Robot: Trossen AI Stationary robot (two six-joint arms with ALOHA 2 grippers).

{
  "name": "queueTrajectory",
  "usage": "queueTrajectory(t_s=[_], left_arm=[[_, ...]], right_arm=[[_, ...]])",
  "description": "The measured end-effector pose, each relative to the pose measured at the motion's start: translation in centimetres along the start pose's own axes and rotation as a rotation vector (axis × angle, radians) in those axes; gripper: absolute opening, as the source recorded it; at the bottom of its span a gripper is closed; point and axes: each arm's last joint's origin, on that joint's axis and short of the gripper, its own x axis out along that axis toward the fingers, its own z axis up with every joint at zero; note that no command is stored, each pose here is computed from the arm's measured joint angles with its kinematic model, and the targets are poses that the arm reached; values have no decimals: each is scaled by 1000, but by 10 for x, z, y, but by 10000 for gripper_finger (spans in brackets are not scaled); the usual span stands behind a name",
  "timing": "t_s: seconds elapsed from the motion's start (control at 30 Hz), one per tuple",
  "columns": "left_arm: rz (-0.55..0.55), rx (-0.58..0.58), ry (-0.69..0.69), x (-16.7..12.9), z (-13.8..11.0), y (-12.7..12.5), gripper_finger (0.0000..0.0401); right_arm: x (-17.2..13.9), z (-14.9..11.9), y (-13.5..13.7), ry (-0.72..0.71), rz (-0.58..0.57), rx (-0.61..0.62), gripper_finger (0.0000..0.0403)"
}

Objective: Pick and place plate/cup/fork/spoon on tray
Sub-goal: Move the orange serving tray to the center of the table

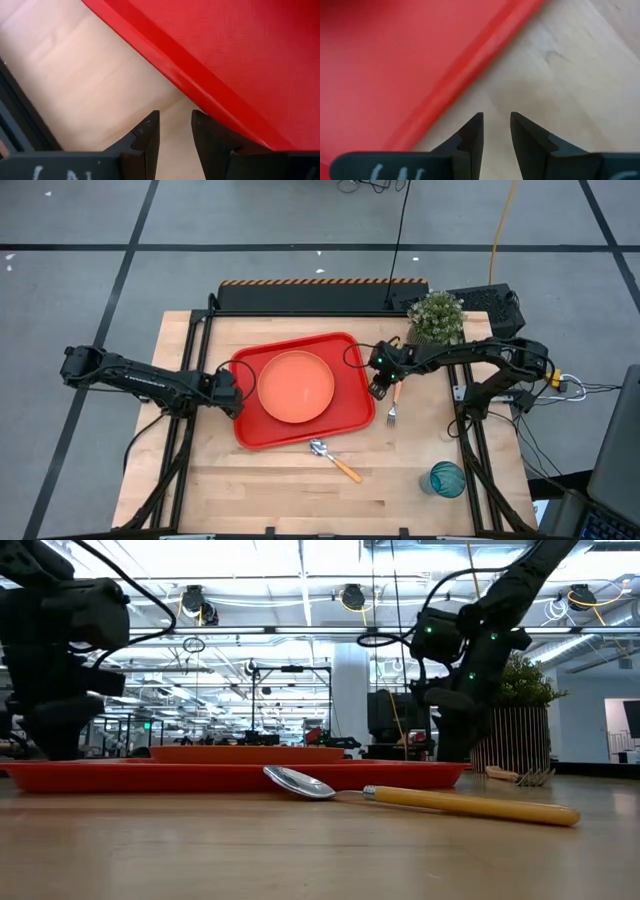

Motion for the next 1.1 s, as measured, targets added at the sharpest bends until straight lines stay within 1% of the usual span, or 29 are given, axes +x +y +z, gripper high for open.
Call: queueTrajectory(t_s=[0.1,0.2,0.37,0.57,0.7,0.9,1.1], left_arm=[[-20,-20,-25,0,3,-2,117],[-9,-27,-44,1,4,-1,117],[20,-45,-57,2,7,2,117],[18,-46,-72,3,12,3,117],[3,-53,-106,4,17,3,117],[-57,-67,-152,4,24,-2,117],[-117,-67,-129,3,23,-7,117]], right_arm=[[0,1,5,-23,16,-7,91],[1,-1,12,-29,29,-14,91],[1,-9,26,15,72,-20,91],[1,-19,42,77,139,-32,91],[1,-24,46,109,136,-35,91],[-1,-31,44,177,103,-40,91],[-2,-33,41,200,83,-77,91]])
